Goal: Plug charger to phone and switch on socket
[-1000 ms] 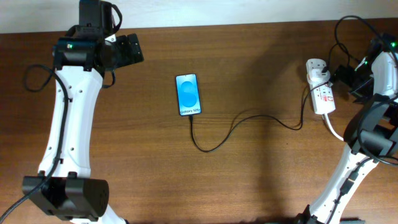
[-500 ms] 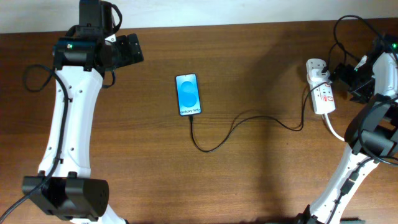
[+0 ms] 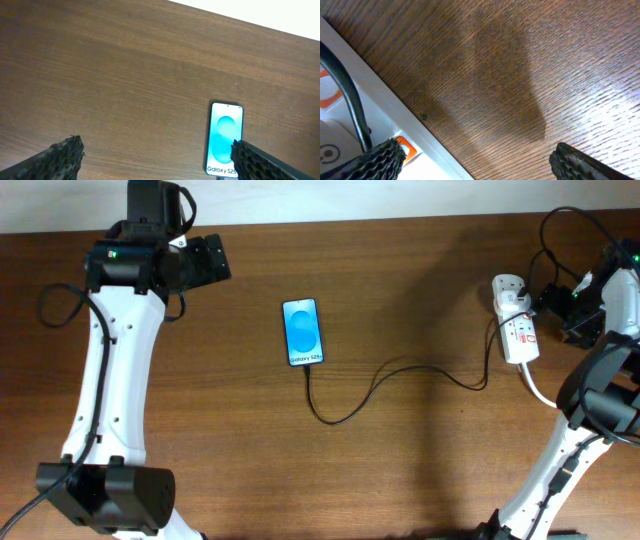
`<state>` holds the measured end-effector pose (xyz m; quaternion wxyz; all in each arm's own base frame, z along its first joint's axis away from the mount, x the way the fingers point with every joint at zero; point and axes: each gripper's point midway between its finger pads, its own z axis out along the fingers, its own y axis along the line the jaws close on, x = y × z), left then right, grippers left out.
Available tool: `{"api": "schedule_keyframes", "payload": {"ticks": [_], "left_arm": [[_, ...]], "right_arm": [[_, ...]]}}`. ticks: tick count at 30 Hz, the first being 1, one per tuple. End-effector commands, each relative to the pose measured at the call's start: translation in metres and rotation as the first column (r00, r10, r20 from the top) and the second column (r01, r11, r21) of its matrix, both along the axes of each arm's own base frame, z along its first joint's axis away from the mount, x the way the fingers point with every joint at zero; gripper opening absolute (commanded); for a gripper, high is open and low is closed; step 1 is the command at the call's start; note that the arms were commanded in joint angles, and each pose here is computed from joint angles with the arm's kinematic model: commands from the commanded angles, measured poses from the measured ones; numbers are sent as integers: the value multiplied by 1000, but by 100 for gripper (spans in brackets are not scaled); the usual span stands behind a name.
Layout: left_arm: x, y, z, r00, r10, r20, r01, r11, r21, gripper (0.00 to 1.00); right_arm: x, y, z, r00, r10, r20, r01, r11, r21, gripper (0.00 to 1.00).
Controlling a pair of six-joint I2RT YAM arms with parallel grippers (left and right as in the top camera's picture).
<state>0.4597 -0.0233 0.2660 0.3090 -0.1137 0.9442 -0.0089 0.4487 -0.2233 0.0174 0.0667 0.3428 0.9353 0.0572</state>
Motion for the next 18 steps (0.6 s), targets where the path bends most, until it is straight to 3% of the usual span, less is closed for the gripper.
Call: {"api": "schedule_keyframes", "payload": {"ticks": [1,12,14,18], "left_arm": [[-1,3,4,1000,18,12,-18,1000,5,99],[-1,3,4,1000,18,12,-18,1000,5,99],[-1,3,4,1000,18,12,-18,1000,5,99],[-1,3,4,1000,18,12,-18,1000,5,99]], "right_arm": [[-5,30,-18,995,99,-15,-96,990,106,98],[-7,33,-16,995,97,-21,-94,988,119,98],[-9,30,13,997,82,-11,-80,990,115,98],[-22,31,118,993,46,104,-50,998,39,98]]}}
